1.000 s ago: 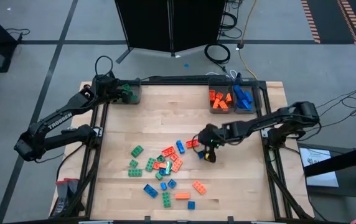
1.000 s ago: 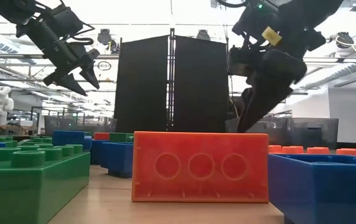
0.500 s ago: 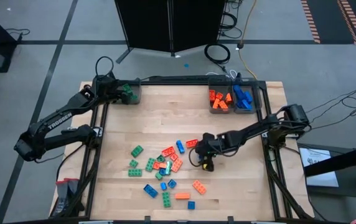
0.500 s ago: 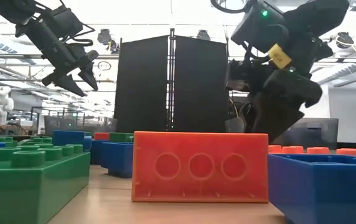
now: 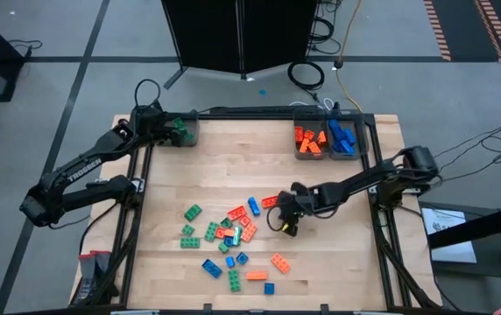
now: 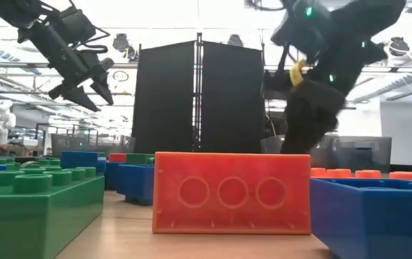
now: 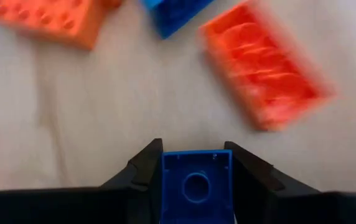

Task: Sort blocks
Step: Put the blue game piece into the right black bin

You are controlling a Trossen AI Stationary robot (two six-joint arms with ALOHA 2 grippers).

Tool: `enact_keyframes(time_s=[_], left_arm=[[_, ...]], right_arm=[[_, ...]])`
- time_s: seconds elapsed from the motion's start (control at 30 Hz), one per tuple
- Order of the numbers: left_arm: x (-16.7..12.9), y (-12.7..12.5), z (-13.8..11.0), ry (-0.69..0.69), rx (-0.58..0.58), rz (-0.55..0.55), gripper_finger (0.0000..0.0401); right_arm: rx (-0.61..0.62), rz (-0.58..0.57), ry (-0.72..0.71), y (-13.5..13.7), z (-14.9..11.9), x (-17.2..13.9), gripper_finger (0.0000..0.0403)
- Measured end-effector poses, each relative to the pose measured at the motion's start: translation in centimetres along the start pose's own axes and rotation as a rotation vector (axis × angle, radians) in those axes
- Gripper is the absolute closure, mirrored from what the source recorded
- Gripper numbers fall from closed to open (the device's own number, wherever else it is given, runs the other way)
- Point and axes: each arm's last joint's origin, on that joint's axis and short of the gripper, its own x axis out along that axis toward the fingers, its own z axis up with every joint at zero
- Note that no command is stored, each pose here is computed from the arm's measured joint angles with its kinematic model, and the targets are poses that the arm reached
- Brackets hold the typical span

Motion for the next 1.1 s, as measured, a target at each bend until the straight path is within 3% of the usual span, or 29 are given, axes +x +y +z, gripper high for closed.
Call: enact_keyframes(time_s=[0.23, 0.4, 0.57, 0.83, 1.1], left_arm=[[0.0, 0.0, 0.0, -0.003, -0.001, -0.001, 0.0125], [0.0, 0.0, 0.0, -0.004, -0.001, -0.001, 0.0125], [0.0, 0.0, 0.0, -0.004, -0.002, -0.001, 0.0125], [0.0, 0.0, 0.0, -0.005, -0.007, -0.002, 0.0125], [0.0, 0.0, 0.0, -0.004, -0.009, -0.001, 0.0125]], right_arm=[[0.138, -0.205, -0.247, -2.9, 2.6, -7.5, 0.0285], [0.328, -0.499, -0.357, -7.5, 2.1, -13.1, 0.0285], [0.563, -0.773, -0.424, -12.0, 0.9, -16.7, 0.0285], [0.885, -1.029, -0.410, -17.4, 0.3, -16.7, 0.0285], [1.058, -1.130, -0.336, -21.6, 0.7, -13.1, 0.0285]])
